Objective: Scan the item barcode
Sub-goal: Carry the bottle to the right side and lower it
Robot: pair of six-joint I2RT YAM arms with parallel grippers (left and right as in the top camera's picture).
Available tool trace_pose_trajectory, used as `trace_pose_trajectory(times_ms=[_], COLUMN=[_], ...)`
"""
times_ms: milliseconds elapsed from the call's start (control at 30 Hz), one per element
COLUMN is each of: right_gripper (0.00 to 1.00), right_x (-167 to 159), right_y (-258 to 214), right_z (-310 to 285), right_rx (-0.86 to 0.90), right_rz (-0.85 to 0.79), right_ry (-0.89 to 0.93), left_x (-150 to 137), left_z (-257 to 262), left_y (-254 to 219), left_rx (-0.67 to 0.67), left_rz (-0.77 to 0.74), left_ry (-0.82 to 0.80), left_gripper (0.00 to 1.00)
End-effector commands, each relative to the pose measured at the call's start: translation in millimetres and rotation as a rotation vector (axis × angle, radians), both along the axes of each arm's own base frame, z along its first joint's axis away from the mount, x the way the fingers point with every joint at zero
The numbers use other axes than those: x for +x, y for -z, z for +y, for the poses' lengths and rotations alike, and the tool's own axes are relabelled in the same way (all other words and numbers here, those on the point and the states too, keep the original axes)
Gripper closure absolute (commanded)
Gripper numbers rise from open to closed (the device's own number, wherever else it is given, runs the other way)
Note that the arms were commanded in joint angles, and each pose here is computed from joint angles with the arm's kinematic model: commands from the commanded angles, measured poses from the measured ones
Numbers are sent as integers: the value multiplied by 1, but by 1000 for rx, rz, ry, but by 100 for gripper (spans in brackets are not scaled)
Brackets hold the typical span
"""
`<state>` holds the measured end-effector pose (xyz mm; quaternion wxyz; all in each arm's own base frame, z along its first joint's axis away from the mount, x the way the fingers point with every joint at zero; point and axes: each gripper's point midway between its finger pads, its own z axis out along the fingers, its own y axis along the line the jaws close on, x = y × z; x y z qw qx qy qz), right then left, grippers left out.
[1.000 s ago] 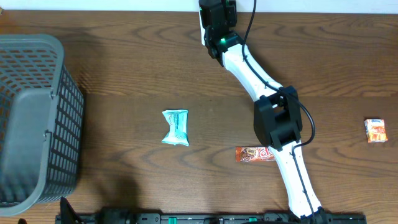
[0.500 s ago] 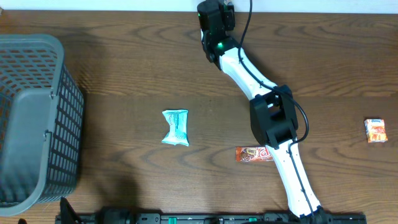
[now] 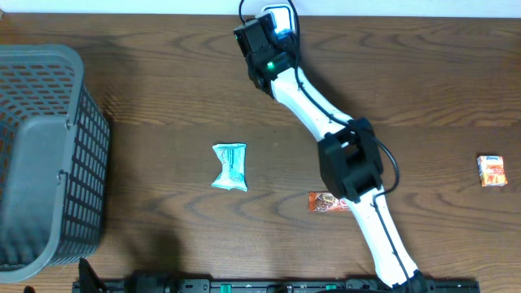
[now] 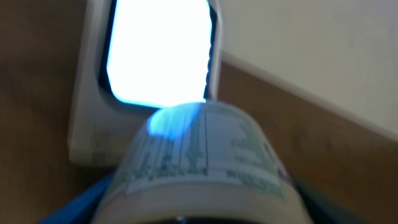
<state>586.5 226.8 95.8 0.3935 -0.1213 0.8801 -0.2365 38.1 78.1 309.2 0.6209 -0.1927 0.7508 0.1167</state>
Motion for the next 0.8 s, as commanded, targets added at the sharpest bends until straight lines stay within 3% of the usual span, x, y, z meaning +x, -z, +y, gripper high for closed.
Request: trace_pose_trajectory(times_ms=[0, 167, 333, 467, 567, 767], right_gripper=[48, 43, 47, 44, 37, 41], right_x=[-24, -77, -115, -123, -121, -122], right_y=[-105, -123, -124, -114, -107, -86], right_z=[-13, -41, -107, -170, -226, -326], right_rx=[210, 390, 438, 419, 430, 576], right_rz=[-92, 71, 171, 218, 215, 219], right_ry=[80, 200, 450, 618, 740, 951], left_x=[0, 0, 0, 0, 0, 0], left_z=[0, 0, 0, 0, 0, 0], left_y=[-1, -1, -1, -1, -1, -1], left_rx=[-2, -2, -2, -2, -2, -2], left_rz=[-5, -5, -5, -5, -5, -4], left_ry=[-4, -4, -4, -4, -4, -4], left_gripper=[16, 15, 15, 15, 16, 16])
